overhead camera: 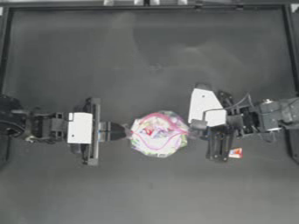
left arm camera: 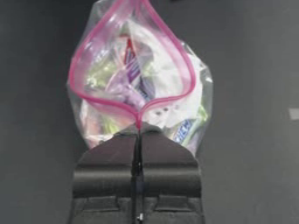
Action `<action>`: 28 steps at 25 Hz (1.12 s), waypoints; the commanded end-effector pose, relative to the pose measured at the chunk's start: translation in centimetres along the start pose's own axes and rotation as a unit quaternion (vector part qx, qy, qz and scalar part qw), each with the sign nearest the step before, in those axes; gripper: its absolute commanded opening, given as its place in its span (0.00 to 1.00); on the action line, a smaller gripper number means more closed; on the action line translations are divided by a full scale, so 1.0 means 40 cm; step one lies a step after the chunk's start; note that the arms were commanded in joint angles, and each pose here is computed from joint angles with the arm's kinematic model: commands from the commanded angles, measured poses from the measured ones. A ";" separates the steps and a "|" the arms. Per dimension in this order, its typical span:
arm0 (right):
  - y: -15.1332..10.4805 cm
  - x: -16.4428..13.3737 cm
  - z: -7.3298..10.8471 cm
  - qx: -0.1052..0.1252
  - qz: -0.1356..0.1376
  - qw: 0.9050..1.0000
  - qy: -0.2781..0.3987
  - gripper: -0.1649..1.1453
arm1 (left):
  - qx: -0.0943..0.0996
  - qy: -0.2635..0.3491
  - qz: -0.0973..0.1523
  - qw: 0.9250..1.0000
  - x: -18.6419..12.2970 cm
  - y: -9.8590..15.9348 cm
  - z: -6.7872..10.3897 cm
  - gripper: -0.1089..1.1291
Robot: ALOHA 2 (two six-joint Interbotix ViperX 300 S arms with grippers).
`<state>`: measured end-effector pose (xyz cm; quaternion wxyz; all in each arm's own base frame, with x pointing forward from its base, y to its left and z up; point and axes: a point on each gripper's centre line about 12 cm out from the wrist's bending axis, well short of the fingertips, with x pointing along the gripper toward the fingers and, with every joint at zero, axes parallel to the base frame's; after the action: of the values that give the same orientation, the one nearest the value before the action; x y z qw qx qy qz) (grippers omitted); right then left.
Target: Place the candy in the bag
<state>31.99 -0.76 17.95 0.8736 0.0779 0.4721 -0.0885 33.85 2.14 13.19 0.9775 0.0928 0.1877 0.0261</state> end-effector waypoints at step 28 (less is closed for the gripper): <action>-0.020 -0.056 0.045 0.004 -0.006 1.000 -0.030 0.90 | 0.001 -0.026 0.005 1.000 -0.001 0.008 0.041 0.12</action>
<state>31.69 -1.61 18.78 0.8746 0.0763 0.4686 -0.0980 33.85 2.14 13.19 0.9773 0.0943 0.1877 0.0258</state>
